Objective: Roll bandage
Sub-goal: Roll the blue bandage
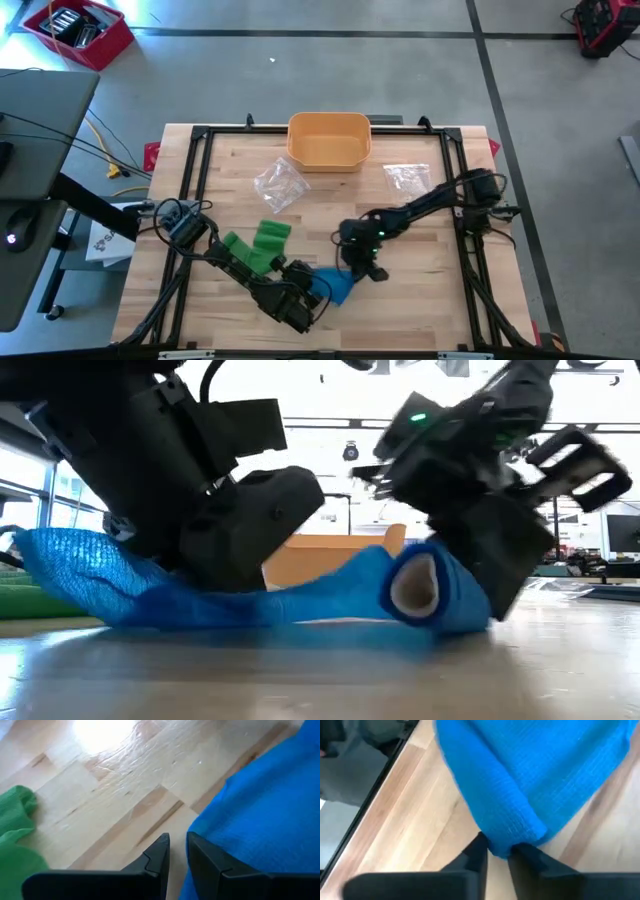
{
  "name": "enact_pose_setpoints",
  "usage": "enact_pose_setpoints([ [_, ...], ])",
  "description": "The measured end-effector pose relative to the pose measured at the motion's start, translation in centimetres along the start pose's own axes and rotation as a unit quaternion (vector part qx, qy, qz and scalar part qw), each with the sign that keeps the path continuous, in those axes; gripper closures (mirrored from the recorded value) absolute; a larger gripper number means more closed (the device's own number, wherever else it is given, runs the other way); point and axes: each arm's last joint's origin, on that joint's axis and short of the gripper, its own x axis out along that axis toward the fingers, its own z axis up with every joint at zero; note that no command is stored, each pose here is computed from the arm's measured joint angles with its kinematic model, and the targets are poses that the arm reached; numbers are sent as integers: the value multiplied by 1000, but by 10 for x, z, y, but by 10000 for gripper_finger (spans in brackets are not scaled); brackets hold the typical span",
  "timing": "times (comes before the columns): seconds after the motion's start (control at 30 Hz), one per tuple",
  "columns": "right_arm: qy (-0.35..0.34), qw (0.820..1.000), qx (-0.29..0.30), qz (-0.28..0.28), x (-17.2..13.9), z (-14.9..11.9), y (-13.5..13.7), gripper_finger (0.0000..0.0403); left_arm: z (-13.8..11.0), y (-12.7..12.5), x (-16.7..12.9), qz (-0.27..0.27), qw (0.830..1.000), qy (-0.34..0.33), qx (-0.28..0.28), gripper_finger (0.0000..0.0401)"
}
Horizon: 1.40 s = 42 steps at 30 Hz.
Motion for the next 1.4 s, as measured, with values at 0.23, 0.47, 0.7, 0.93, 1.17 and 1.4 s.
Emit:
enact_pose_setpoints([
  [0.23,-69,994,22,-77,-8,-41,31,392,-6,-4,8,2,1000,-19,-2,339],
  [0.47,-81,988,-31,-131,0,-64,89,399,-2,-6,12,8,998,-38,54,339],
  [0.7,-100,982,-115,-114,13,-60,144,400,20,-18,29,-24,986,-73,147,339],
  [0.93,-95,980,-130,-115,23,-68,172,400,57,-13,63,-21,962,-81,261,339],
  [1.17,-101,976,-113,-153,24,-72,176,400,81,-6,85,-71,960,-52,267,338],
  [1.4,-113,974,-110,-164,23,-70,174,400,116,-21,59,-105,958,-90,253,338],
])
